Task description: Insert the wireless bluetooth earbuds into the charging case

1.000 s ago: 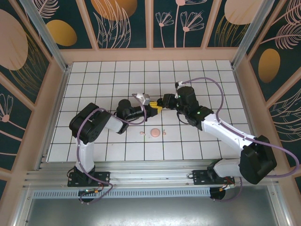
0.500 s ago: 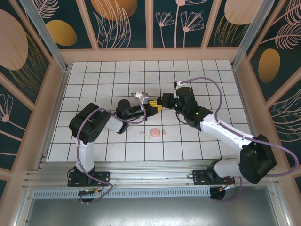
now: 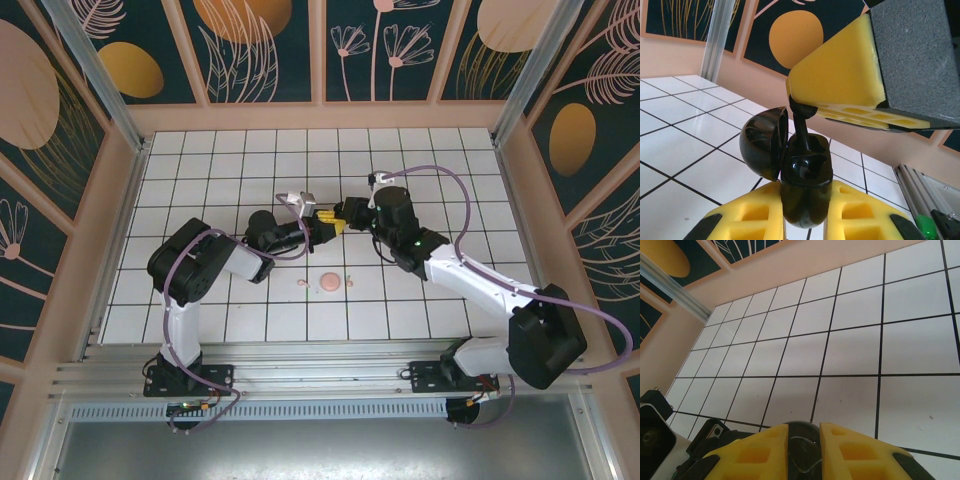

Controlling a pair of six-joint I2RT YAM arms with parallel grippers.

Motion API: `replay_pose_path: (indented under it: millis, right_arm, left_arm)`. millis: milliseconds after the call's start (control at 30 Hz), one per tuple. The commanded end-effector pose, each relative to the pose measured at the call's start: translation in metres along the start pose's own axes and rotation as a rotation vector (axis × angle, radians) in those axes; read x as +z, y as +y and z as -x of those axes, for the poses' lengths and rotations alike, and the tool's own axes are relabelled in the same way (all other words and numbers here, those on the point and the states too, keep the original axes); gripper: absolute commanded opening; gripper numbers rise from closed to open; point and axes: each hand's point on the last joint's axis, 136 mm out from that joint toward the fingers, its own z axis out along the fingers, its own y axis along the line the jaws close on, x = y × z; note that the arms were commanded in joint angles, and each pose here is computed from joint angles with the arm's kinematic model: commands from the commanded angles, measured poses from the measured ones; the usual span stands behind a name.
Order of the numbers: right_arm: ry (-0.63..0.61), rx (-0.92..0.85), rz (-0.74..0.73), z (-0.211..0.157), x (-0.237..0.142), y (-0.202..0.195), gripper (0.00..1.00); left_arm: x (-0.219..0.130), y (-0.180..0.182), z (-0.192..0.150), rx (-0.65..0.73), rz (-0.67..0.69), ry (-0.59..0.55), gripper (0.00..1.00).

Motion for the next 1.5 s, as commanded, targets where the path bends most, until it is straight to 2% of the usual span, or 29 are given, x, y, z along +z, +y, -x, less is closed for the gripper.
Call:
replay_pose_path:
  millis: [0,367,800,1167,1300,1467]
  right_arm:
    - [-0.002,-0.029,0.005,-0.008,-0.002,0.001,0.22]
    - [0.008,-0.058,0.079,-0.016,-0.013,0.009,0.22]
    - [0.038,-0.069,0.13,-0.022,-0.006,0.019,0.23]
    - [0.05,-0.069,0.097,-0.021,-0.002,0.015,0.25]
    - [0.052,-0.051,0.088,-0.016,-0.006,0.013,0.29]
    - [0.128,-0.032,0.091,-0.016,-0.005,0.012,0.33]
  left_arm:
    - [0.007,-0.009,0.025,0.046,-0.046,-0.075,0.05]
    - [0.008,-0.009,0.03,0.058,-0.04,-0.087,0.05]
    - [0.008,-0.013,0.031,0.09,-0.046,-0.066,0.05]
    - [0.007,-0.015,0.028,0.121,-0.046,-0.037,0.05]
    - [0.006,-0.005,0.021,0.121,0.005,-0.011,0.05]
    - [-0.001,0.009,0.01,0.089,0.086,0.008,0.06]
